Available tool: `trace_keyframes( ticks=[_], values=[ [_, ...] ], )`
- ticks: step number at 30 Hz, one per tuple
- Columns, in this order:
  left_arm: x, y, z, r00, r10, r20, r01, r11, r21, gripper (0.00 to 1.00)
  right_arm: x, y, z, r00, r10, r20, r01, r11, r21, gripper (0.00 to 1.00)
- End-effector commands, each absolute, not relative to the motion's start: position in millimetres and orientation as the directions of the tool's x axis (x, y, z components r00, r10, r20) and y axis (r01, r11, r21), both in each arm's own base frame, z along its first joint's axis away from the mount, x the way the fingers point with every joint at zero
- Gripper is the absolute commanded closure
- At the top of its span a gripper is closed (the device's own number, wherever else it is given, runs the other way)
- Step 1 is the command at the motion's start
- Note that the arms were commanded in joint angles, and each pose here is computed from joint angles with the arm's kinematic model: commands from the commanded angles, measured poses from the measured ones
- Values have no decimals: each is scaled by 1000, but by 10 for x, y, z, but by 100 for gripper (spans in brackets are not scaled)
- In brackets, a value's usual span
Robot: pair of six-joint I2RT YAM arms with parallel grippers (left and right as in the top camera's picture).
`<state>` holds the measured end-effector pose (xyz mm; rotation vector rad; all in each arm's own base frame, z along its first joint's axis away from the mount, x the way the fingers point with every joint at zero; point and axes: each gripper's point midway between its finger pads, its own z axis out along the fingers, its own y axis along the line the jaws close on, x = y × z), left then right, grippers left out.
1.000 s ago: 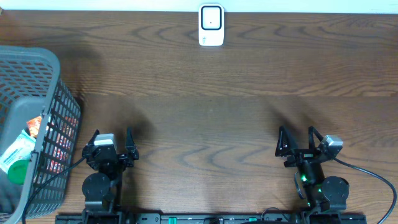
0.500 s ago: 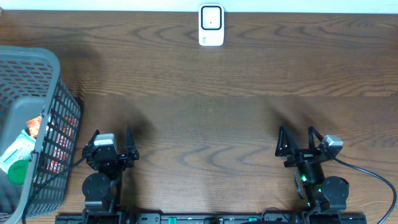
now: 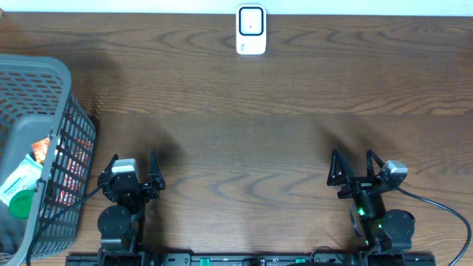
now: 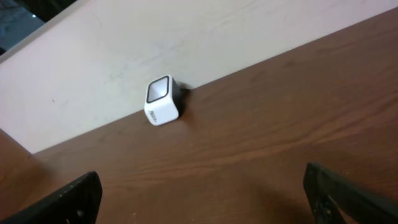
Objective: Scan the item barcode
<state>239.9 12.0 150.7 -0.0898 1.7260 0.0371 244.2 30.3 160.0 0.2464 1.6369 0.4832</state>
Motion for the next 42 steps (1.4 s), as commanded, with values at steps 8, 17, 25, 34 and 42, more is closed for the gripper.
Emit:
trace_keyframes(
  ticks=[8,17,25,34,42],
  values=[
    [2400,147,1360,-184,-37,-982,-95,995,-20,16,2443,357,1545,-160,435,-886,-128,881,456,1],
    [2400,147,1360,-184,-37,-982,-95,995,-20,16,2445,358,1533,-164,435,-885,-126,881,456,1],
    [2428,-21,1494,-133,-51,-990,1,999,-52,16,2445,357,1533,-164,435,-885,-126,881,456,1],
    [2362,-407,1747,-128,11,-992,232,973,-19,16,2445,357,1533,-164,435,-885,-126,881,456,1],
    [2338,-828,2477,-146,0,-989,471,879,-70,16,2445,358,1533,-164,435,-885,-126,881,456,1]
  ],
)
